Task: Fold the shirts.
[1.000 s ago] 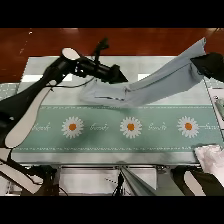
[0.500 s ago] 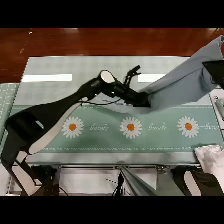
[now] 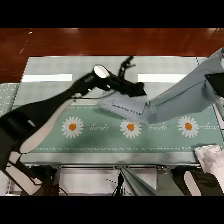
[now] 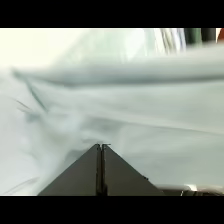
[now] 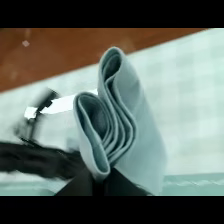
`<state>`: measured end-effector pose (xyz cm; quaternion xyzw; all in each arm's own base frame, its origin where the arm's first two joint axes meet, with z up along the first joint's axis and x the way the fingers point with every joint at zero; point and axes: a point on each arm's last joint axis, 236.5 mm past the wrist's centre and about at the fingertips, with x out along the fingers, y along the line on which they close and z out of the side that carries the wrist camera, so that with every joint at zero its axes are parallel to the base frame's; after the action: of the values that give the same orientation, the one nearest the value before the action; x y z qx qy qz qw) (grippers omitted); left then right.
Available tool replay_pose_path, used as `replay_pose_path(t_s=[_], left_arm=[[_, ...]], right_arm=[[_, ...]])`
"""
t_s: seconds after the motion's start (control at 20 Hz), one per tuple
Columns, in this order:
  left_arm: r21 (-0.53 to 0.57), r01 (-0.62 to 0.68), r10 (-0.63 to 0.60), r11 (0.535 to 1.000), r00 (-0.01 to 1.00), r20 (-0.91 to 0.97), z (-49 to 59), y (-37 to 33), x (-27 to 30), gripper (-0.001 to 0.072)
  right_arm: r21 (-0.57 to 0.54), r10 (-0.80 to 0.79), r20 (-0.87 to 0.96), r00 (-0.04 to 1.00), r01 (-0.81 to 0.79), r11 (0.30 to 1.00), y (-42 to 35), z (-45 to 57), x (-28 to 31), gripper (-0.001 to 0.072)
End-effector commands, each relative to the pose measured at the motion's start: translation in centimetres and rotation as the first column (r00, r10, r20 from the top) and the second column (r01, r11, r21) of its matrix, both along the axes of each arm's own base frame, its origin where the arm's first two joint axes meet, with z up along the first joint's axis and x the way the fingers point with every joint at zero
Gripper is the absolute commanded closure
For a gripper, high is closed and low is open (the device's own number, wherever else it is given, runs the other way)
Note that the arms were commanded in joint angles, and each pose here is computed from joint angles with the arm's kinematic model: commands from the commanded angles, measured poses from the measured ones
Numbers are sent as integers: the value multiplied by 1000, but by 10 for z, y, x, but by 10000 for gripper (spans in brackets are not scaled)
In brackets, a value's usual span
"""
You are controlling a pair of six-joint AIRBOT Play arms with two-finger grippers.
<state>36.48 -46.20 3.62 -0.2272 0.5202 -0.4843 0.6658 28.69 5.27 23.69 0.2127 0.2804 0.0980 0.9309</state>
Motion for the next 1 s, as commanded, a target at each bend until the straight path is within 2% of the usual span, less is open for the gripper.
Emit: replay_pose_path(t_s=[0.0, 0.1, 0.2, 0.45, 0.55, 0.65, 0.8, 0.85, 0.9, 0.95], left_arm=[[56, -60, 49, 997, 983, 176, 54, 90, 47, 680], [96, -164, 126, 982, 940, 318, 101, 154, 72, 679], [83, -271, 213, 959, 882, 420, 153, 214, 81, 678], [12, -474, 391, 880, 739, 548, 248, 323, 60, 677], [11, -500, 408, 866, 718, 564, 265, 341, 42, 678], [30, -485, 384, 874, 728, 569, 270, 343, 24, 677], [57, -449, 344, 892, 754, 559, 269, 338, 8, 677], [61, -445, 340, 893, 758, 556, 267, 338, 7, 678], [67, -449, 340, 891, 758, 557, 266, 339, 8, 677], [79, -455, 339, 887, 757, 559, 263, 342, 10, 677]], right_arm=[[-130, 81, -71, 994, -90, 987, 1, -32, 18, 689], [-112, 127, -27, 992, -129, 985, 23, -35, 51, 689], [-90, 164, -12, 986, -165, 982, 50, -49, 82, 689], [-25, 316, -121, 941, -321, 947, 155, -135, 120, 688], [-27, 342, -111, 933, -347, 937, 191, -160, 129, 688], [4, 342, -92, 935, -343, 939, 220, -178, 136, 688], [116, 334, -135, 933, -319, 941, 254, -203, 131, 677], [135, 338, -149, 929, -319, 938, 262, -209, 127, 567], [145, 347, -161, 924, -326, 934, 269, -214, 123, 424], [140, 356, -162, 920, -336, 931, 271, -214, 120, 322]])
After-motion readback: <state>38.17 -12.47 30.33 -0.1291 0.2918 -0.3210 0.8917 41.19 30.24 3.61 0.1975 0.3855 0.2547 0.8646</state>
